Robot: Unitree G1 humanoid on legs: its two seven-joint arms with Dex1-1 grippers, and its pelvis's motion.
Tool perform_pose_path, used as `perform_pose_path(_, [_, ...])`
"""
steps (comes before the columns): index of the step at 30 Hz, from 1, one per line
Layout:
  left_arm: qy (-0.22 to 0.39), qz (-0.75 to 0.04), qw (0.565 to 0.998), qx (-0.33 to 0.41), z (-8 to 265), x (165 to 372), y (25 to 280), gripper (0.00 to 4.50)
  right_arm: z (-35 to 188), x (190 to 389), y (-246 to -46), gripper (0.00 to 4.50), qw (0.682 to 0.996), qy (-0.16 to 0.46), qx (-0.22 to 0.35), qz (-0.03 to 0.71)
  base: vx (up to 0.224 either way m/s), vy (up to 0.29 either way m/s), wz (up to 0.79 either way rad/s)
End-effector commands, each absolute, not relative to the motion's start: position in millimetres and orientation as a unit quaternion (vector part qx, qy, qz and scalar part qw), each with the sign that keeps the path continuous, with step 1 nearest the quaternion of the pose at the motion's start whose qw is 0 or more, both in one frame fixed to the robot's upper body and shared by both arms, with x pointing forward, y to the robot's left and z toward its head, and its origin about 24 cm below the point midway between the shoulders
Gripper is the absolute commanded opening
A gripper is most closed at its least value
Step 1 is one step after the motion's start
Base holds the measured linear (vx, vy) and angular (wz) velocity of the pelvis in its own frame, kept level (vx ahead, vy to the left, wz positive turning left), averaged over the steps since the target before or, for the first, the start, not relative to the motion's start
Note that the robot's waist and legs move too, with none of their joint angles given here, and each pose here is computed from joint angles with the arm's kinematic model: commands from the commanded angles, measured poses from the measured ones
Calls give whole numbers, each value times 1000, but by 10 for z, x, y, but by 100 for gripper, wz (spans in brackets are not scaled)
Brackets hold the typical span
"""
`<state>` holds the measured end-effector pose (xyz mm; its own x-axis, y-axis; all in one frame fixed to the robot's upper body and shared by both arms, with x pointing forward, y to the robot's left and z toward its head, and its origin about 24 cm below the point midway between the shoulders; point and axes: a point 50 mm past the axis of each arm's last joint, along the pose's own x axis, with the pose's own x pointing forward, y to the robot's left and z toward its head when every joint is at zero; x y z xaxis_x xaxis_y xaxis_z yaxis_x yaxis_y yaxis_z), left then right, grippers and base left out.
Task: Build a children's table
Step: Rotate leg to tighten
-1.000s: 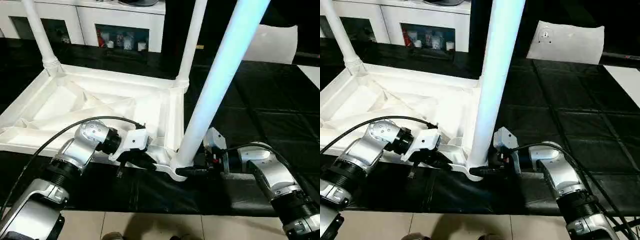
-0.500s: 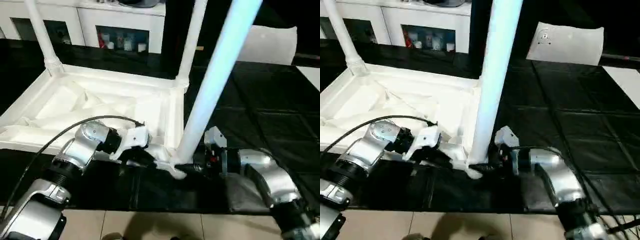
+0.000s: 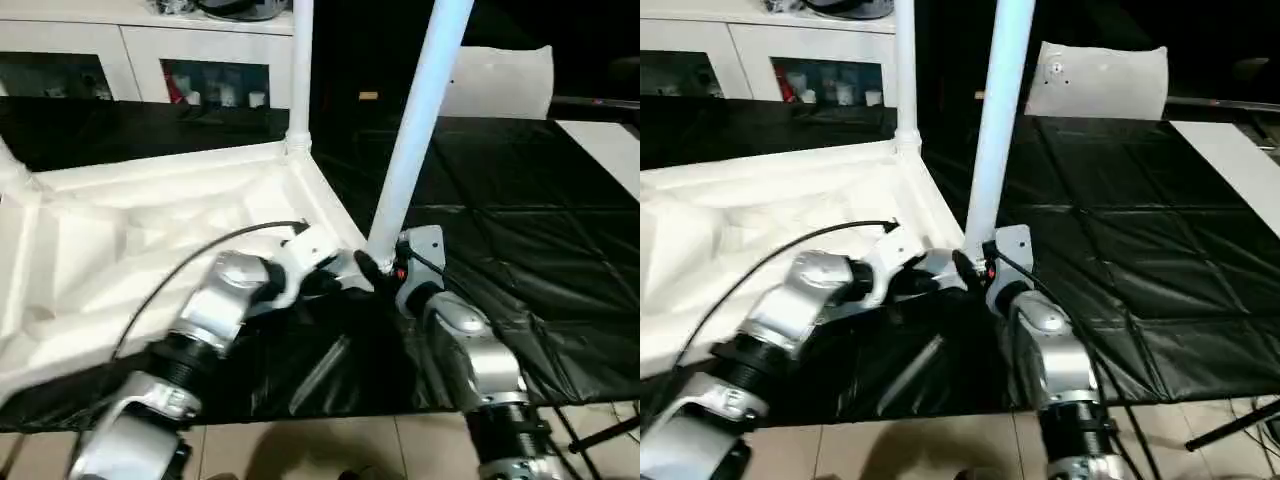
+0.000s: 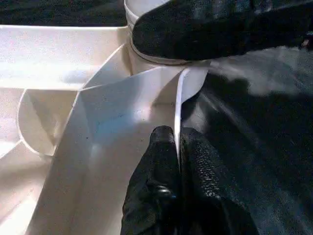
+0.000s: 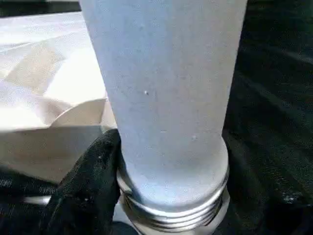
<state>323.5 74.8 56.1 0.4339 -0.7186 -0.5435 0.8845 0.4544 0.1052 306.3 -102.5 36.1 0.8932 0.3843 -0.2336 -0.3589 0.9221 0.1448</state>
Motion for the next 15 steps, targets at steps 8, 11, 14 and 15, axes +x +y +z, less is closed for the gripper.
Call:
perform_pose_path(8, [180,-525,803,217,567,3187,746,0,417,2920,-801,405,935,88,36,340,0,0,0])
perform_pose_path(11, [165,-561,779,225,562,3137,881,0,464,2917,-1017,427,923,70,22,378,0,0,0])
perform_pose_path(14, [164,-589,754,240,530,3105,1014,0,508,2877,-1182,444,896,69,-6,439,0,0,0])
perform_pose_path(15, [161,-598,746,245,526,3095,1037,0,515,2866,-1213,444,889,69,-11,452,0,0,0])
